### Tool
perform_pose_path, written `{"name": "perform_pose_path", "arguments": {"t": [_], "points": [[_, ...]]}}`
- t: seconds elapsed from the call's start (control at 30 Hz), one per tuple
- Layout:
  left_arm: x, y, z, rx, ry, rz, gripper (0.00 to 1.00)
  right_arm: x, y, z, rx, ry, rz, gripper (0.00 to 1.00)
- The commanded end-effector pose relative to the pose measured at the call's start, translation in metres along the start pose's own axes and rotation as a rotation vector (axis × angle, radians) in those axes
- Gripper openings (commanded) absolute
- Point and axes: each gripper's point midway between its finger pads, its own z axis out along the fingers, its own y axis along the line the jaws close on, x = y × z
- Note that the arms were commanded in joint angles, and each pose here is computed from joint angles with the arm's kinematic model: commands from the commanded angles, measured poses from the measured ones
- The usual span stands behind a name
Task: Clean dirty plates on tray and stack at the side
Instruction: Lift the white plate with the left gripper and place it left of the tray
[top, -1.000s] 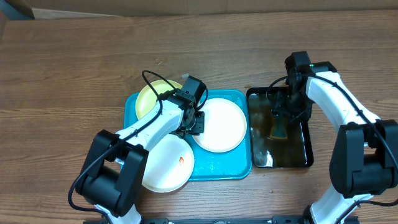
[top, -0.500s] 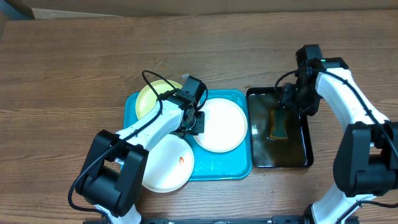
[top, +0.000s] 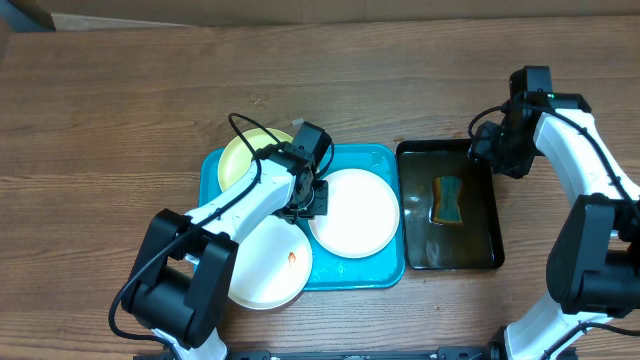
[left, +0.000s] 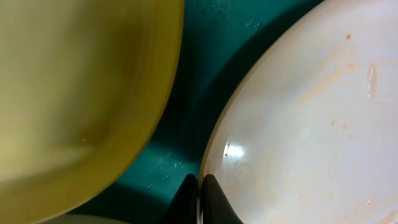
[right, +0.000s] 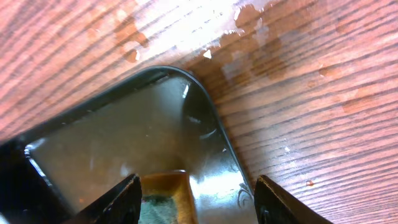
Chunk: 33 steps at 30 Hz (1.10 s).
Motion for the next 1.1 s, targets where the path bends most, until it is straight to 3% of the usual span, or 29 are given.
{"name": "perform_pose_path", "arguments": {"t": [0.0,0.2,0.43,0.63,0.87,1.0,1.07], "points": [[-0.015,0.0,-0.016,-0.044,-0.033,0.033,0.04,-0.027,0.019,-0.03,-0.089,-0.081,-0.006,0.6],[-0.03,0.005,-0.049,-0.099,-0.053,0.072,0.04,-0.046,0.03,-0.063,-0.11,-0.135,-0.018,0.61],[-0.063,0.005,-0.101,-0.131,-0.146,0.075,0.04,-0.038,0.025,-0.064,-0.093,-0.1,-0.01,0.61],[-0.101,-0.017,-0.162,-0.071,-0.307,0.102,0.04,-0.047,0.018,-0.066,-0.097,-0.127,0.011,0.69],[-0.118,-0.057,-0.179,0.009,-0.424,0.154,0.04,-0.068,-0.03,-0.072,-0.084,-0.168,0.133,0.71],[-0.122,-0.105,-0.187,0.032,-0.539,0.272,0.04,-0.073,-0.066,-0.075,-0.067,-0.176,0.218,0.86],[-0.124,-0.123,-0.194,0.003,-0.608,0.329,0.04,-0.073,-0.076,-0.073,-0.062,-0.172,0.242,1.0]]}}
